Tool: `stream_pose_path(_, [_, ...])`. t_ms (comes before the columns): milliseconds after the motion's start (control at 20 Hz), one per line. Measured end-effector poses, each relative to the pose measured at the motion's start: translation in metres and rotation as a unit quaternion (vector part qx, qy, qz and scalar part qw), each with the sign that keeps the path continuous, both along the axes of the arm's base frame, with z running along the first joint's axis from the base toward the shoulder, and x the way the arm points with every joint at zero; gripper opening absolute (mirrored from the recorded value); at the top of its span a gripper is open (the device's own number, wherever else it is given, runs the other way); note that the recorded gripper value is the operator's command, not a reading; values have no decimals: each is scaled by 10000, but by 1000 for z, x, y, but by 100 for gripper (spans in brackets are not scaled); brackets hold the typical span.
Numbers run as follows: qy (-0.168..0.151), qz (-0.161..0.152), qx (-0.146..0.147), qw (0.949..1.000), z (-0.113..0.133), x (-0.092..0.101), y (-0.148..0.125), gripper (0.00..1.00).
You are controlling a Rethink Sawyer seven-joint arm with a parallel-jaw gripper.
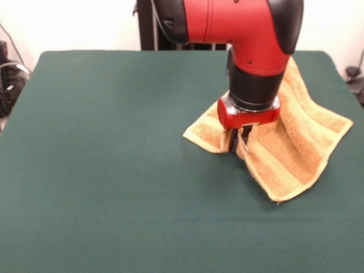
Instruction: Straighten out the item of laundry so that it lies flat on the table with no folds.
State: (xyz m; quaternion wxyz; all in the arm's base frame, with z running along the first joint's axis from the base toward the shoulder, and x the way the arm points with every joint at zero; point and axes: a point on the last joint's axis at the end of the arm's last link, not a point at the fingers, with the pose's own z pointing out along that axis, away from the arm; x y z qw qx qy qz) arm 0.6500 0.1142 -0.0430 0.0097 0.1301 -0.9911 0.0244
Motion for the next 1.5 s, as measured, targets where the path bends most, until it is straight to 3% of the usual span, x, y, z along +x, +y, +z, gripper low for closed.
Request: stream_pose_path(1500, [-339, 249, -281, 9987, 1, 32, -27, 0])
